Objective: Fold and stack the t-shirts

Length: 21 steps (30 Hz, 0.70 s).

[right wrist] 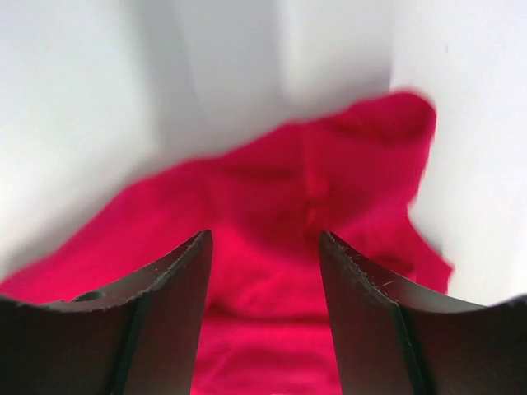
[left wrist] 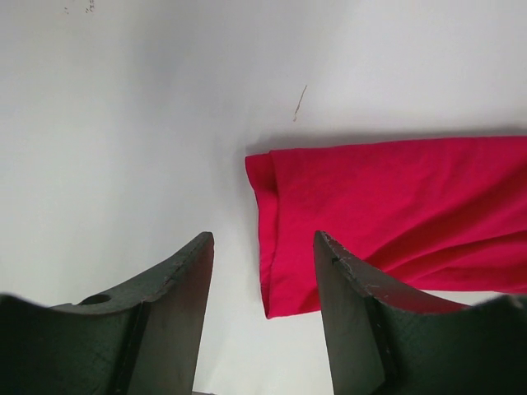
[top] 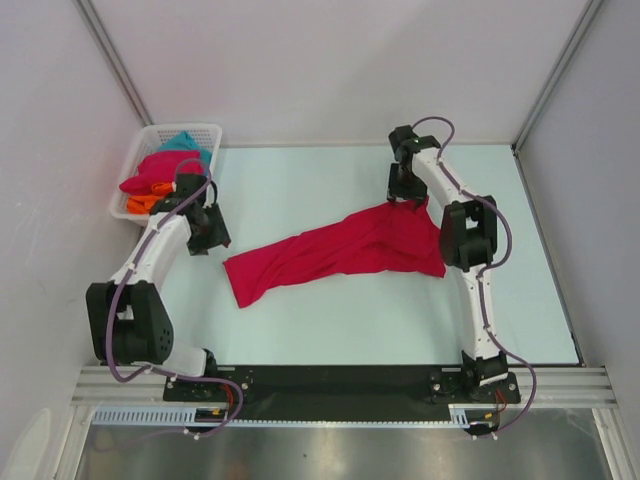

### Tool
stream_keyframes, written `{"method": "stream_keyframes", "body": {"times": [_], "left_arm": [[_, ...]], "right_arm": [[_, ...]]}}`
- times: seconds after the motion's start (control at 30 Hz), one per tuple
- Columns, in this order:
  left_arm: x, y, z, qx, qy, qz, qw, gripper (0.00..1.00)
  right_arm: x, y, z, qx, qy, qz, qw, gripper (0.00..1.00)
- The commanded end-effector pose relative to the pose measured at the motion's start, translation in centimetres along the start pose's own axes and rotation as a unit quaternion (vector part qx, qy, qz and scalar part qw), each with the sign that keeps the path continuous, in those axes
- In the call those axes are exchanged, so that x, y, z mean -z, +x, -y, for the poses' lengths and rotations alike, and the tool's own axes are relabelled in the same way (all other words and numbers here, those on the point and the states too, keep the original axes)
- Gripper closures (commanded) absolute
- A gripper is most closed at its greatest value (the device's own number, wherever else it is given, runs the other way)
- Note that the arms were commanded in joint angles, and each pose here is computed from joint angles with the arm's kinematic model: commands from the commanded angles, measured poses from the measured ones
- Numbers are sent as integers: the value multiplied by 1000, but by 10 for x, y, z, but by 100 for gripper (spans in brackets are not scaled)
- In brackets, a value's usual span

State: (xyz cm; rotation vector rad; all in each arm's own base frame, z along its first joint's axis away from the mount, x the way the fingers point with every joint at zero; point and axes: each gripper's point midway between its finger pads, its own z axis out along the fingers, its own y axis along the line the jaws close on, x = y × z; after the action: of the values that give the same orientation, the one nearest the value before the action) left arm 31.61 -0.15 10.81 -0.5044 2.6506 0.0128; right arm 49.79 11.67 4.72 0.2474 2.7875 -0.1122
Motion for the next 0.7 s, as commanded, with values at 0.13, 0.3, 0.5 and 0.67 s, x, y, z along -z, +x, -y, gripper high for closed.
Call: {"method": "stream_keyframes", "body": {"times": [0.13,0.3,0.5,0.67], "left_arm": [[25,-1,-2,4,18,36,999,43],[29,6,-4,5,24,38,999,43],[33,12,-9,-2,20,45,999,43],[32,14,-10,-5,19,44,999,43]], "right_arm": [[118,0,-33,47,-21,113,992,39],[108,39,-48,74,-17,89,993,39],[71,73,-49,88,-1,51,995,39],[51,81,-51,94,10,36,995,39]]}}
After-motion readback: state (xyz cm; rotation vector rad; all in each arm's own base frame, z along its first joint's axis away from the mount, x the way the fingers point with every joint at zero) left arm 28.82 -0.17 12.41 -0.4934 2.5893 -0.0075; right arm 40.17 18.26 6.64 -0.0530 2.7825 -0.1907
